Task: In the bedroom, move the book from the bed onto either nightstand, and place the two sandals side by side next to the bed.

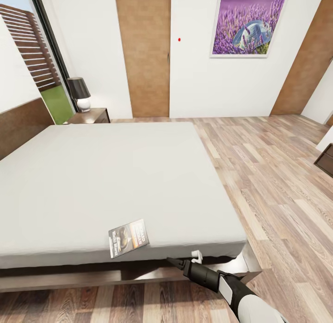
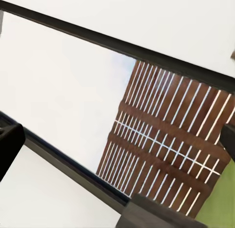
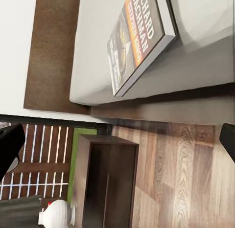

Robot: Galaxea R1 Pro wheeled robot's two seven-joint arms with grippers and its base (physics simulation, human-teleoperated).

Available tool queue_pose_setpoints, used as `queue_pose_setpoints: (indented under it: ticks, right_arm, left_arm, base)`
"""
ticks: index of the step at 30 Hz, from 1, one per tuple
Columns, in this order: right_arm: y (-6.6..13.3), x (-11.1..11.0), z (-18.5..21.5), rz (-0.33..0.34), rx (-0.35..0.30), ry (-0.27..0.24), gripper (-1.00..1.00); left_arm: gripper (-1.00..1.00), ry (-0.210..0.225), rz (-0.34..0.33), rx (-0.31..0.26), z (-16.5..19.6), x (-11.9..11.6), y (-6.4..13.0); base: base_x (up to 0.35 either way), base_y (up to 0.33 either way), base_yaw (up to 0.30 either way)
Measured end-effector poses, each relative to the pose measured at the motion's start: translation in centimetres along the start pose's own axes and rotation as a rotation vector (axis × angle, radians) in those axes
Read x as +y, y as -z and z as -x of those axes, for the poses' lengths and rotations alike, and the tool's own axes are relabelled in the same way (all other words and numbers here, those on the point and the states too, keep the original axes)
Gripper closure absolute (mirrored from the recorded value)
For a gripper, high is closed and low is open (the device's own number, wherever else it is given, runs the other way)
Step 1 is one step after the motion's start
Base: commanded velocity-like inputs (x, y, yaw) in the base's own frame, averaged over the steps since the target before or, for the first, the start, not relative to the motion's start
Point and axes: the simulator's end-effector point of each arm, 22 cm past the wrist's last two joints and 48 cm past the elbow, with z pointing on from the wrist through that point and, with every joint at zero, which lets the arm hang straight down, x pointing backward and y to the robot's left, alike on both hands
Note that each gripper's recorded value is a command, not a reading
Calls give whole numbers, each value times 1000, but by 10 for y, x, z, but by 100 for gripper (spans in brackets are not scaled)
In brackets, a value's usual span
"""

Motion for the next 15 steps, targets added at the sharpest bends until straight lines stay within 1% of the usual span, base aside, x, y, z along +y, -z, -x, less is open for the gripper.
queue_pose_setpoints:
  ticks: [4, 15]
  right_arm:
    - [-2, -7, -2, 0, 0, 0, -100]
    - [-2, -7, -2, 0, -1, 1, -100]
  left_arm:
    - [-100, 0, 3, -1, -2, -5, 4]
    - [-100, -3, 6, -5, -2, -5, 5]
  base:
    - [0, 0, 0]
    - [0, 0, 0]
